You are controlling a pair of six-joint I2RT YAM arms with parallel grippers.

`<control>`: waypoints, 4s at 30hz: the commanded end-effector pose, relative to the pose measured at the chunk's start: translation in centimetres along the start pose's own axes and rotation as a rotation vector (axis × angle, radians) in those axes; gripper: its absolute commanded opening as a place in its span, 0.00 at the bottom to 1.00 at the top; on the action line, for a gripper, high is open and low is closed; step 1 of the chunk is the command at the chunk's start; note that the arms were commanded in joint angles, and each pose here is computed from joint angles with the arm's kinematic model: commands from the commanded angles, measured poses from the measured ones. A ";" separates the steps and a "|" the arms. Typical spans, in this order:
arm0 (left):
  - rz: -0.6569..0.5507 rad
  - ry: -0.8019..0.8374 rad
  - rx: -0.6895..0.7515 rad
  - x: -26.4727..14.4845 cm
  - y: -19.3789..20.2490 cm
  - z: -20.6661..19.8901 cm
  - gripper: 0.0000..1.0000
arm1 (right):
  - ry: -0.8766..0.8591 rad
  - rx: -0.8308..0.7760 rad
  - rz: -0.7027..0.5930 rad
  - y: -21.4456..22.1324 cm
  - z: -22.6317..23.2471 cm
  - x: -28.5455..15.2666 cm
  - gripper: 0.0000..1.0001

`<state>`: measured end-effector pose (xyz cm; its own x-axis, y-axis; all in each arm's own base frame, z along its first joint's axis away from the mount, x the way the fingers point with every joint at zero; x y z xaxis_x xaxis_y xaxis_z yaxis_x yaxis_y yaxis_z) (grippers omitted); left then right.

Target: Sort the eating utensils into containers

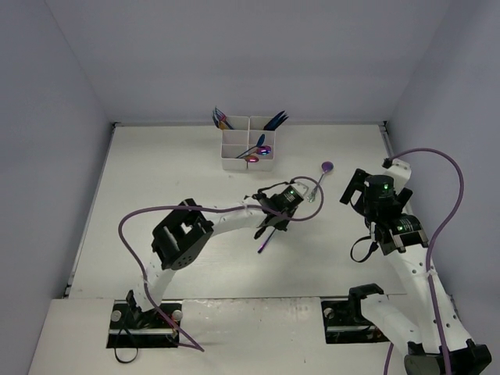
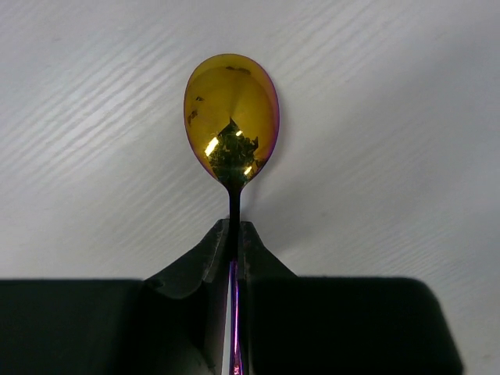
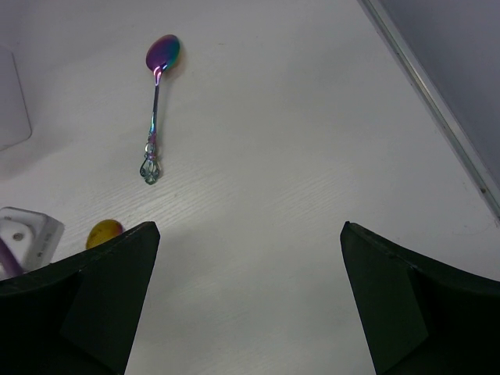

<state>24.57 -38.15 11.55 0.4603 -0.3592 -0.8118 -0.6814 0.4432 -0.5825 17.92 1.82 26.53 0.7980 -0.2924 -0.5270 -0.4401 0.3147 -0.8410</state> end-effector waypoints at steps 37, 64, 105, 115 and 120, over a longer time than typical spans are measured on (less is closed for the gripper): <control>-1.112 0.314 0.478 -9.1 -21.2 26.7 0.00 | -0.231 -0.106 0.019 -1.6 2.4 0.6 1.00; -0.982 0.225 0.433 -3.4 -15.3 29.7 0.00 | -0.185 -0.116 0.055 -1.0 2.6 1.8 1.00; -0.880 -0.004 -0.141 -21.5 -9.6 20.9 0.85 | -0.198 -0.025 0.146 -1.5 5.0 3.8 1.00; -0.546 -0.124 -0.228 -22.2 -0.4 20.9 0.87 | -0.046 0.037 0.251 -0.1 7.9 10.7 0.94; -0.515 -0.087 -0.262 -22.3 2.2 20.3 0.87 | 0.024 0.070 0.280 1.1 10.1 15.0 0.86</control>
<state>25.77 -13.22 26.79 0.7962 -0.3991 -0.4548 -0.4726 0.0592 -0.8793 29.78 5.97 18.80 0.5856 -0.1529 -0.7961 -0.7086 0.3803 -0.5943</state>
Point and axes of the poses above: each gripper's point midway between its finger pads, its own x axis out along the fingers, its own z axis along the line the jaws close on, y = z × x, the point moved 10 cm from there along -x, back along the fingers
